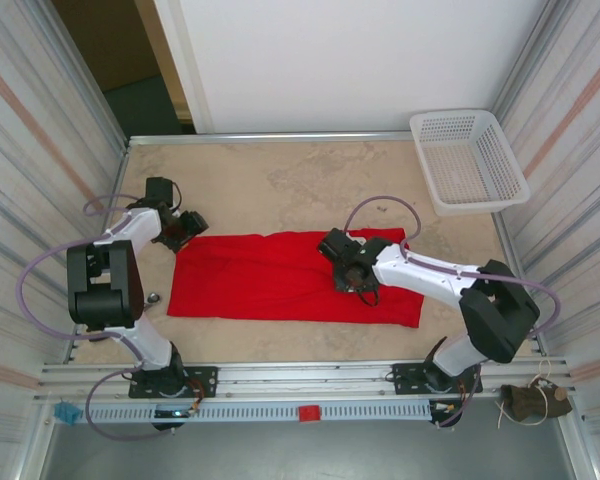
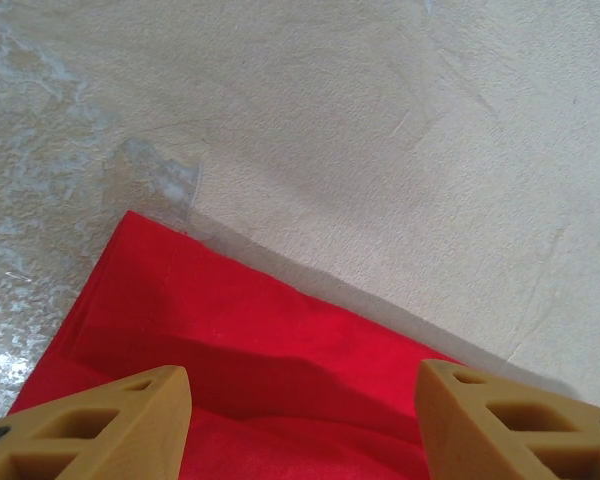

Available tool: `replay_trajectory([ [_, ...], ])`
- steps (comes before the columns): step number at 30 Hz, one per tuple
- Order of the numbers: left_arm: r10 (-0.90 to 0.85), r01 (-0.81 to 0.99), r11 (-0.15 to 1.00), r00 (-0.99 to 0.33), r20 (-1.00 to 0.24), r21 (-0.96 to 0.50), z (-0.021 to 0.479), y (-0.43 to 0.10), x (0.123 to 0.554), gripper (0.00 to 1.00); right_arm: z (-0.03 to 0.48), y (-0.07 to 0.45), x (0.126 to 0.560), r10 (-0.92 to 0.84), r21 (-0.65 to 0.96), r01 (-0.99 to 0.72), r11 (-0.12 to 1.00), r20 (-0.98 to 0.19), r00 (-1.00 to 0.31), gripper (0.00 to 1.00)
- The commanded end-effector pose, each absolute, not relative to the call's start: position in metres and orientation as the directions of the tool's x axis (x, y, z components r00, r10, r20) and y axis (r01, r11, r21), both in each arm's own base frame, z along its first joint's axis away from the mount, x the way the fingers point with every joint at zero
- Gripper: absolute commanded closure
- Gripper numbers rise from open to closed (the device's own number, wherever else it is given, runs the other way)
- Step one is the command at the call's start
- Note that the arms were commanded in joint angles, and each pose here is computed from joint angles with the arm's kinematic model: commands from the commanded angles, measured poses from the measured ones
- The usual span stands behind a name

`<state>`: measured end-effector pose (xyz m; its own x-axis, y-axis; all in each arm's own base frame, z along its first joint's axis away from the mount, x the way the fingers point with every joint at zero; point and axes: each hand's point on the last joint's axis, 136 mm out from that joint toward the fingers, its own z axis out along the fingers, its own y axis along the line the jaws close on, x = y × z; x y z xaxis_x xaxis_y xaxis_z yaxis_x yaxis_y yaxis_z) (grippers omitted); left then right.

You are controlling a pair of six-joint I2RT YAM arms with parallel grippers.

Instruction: Fold the inside-out t-shirt

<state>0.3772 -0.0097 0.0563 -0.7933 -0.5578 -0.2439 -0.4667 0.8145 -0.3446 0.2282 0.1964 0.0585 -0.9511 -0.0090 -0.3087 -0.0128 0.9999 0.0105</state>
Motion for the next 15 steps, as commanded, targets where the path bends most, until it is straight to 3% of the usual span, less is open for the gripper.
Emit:
replay_trajectory([
  [1,-0.567,-0.485,0.811,-0.789,-0.236,-0.328,0.050,-0.006,0.377,0.39,0.056,0.203,0.230,0.005,0.023,-0.002,1.000,-0.302,-0.953,0.83],
  [3,-0.567,-0.485,0.811,-0.789,-0.235,-0.328,0.050,-0.006,0.377,0.39,0.057,0.206,0.230,0.000,0.033,-0.011,0.999,-0.302,-0.953,1.00],
  [15,-0.570,-0.486,0.808,-0.788,-0.232,-0.332,0.048,-0.007,0.379,0.40,0.078,0.256,0.198,-0.044,0.153,-0.096,0.984,-0.309,-0.950,1.00],
])
